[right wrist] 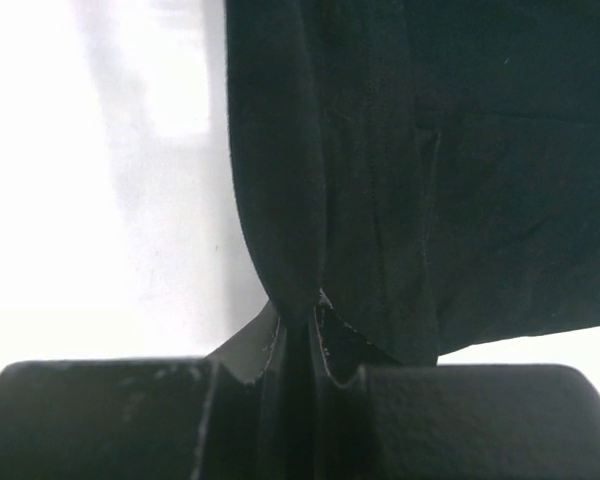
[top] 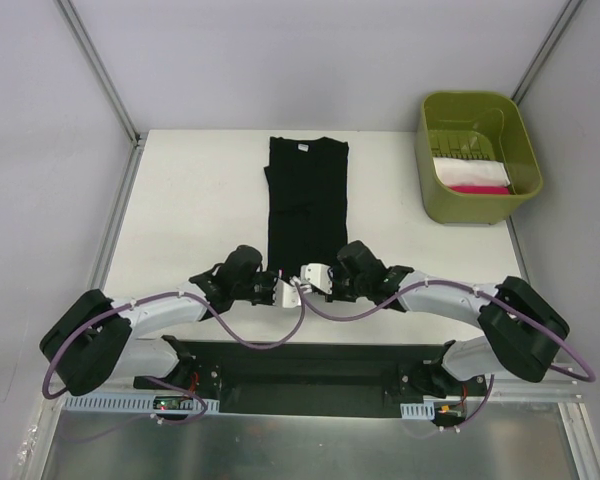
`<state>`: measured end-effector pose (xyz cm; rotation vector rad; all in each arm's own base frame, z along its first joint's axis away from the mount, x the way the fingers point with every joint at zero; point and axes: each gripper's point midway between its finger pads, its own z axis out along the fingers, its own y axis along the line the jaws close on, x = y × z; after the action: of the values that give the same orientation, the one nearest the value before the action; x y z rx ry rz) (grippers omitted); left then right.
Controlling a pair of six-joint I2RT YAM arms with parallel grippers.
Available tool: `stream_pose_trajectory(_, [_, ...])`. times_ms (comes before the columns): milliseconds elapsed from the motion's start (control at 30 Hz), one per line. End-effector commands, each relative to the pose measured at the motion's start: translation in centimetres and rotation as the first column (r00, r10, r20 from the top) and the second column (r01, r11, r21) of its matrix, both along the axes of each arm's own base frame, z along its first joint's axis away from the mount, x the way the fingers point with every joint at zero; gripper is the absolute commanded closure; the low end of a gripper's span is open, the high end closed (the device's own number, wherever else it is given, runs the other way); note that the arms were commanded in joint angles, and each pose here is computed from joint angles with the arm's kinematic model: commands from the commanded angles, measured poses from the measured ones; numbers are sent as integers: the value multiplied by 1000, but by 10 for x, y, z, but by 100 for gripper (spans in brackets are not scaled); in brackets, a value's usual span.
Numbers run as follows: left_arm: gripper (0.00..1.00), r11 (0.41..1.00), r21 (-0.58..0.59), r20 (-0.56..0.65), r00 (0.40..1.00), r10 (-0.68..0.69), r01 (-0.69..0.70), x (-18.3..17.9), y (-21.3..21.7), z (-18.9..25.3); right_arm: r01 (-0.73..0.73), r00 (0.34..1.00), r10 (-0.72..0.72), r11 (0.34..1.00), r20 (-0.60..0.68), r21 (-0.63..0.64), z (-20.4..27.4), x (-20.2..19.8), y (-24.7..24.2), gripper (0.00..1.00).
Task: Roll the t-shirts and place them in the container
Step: Roll the T-shirt to the center of the board.
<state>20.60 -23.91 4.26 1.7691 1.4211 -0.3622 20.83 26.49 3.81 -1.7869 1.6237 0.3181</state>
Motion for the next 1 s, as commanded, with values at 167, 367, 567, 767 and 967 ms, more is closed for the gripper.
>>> stream_pose_trajectory(167, [100, 999, -47, -396, 918, -1, -20, -48, -8, 38, -99, 949, 112, 993, -295, 58, 36, -47, -10, 94])
stream_pose_trajectory(367, [100, 996, -61, -632, 775, 17, -71, -66, -11, 50, -160, 880, 169, 985, -445, 57, 51, -66, -28, 95])
stream_pose_trajectory(567, [100, 989, -77, -731, 682, 28, -123, -52, -7, 59, -183, 797, 183, 981, -576, 58, 62, -66, -36, 95])
stream_pose_trajectory(767, [100, 987, -81, -800, 600, 17, -136, -38, -11, 57, -165, 712, 156, 985, -685, 53, 57, -55, -34, 94])
stream_pose_trajectory(967, [100, 990, -51, -837, 547, 29, -130, -20, -10, 50, -156, 623, 130, 987, -772, 40, 52, -38, -37, 94])
